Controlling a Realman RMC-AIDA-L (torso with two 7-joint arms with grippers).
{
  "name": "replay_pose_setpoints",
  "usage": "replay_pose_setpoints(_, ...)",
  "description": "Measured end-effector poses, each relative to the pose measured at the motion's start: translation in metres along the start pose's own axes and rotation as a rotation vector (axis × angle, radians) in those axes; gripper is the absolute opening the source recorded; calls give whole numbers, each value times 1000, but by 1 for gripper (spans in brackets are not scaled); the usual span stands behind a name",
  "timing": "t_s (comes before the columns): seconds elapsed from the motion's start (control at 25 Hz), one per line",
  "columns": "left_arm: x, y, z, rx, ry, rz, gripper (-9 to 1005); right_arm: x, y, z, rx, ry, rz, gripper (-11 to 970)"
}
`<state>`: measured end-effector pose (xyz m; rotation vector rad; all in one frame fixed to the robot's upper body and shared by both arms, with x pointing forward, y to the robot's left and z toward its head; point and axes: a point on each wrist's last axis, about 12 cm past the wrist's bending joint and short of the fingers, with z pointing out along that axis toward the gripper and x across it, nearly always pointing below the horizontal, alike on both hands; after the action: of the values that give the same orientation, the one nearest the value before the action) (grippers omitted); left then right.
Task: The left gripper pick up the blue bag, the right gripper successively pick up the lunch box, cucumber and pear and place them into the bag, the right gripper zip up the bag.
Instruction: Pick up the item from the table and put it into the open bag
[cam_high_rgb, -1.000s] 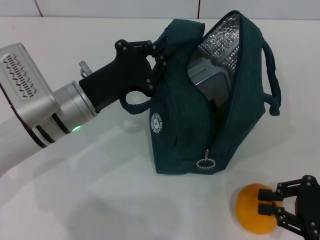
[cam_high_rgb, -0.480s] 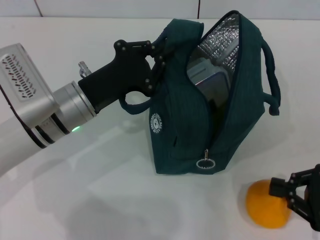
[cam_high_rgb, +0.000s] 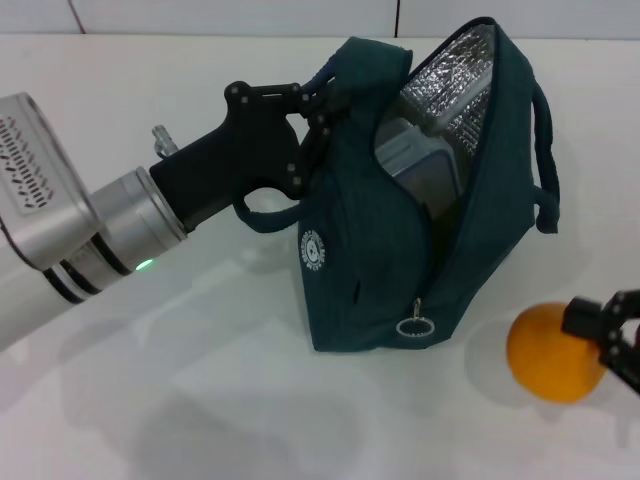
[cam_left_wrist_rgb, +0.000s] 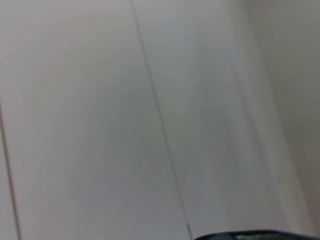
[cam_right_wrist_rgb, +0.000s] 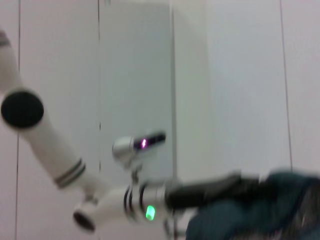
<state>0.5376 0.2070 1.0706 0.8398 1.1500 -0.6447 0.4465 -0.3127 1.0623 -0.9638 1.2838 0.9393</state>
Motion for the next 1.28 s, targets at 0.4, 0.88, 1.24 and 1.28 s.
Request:
replay_pose_setpoints(0.4,-3,-11,-8,92,-15,30,133,-39,-24,24,63,-298,-120,36)
replay_pose_setpoints(0.88,-3,-10,-3,101,-16,34,135,-70,-78,102,-61,-283,38,36)
replay_pose_setpoints(1.24,-4,-9,0,96,-20,33,136,-70,-85,126,-99,-205,89,34)
replay_pose_setpoints(1.28,-4,-9,0,96,-20,33,137,-69,-84,126,-101,-199,93,33)
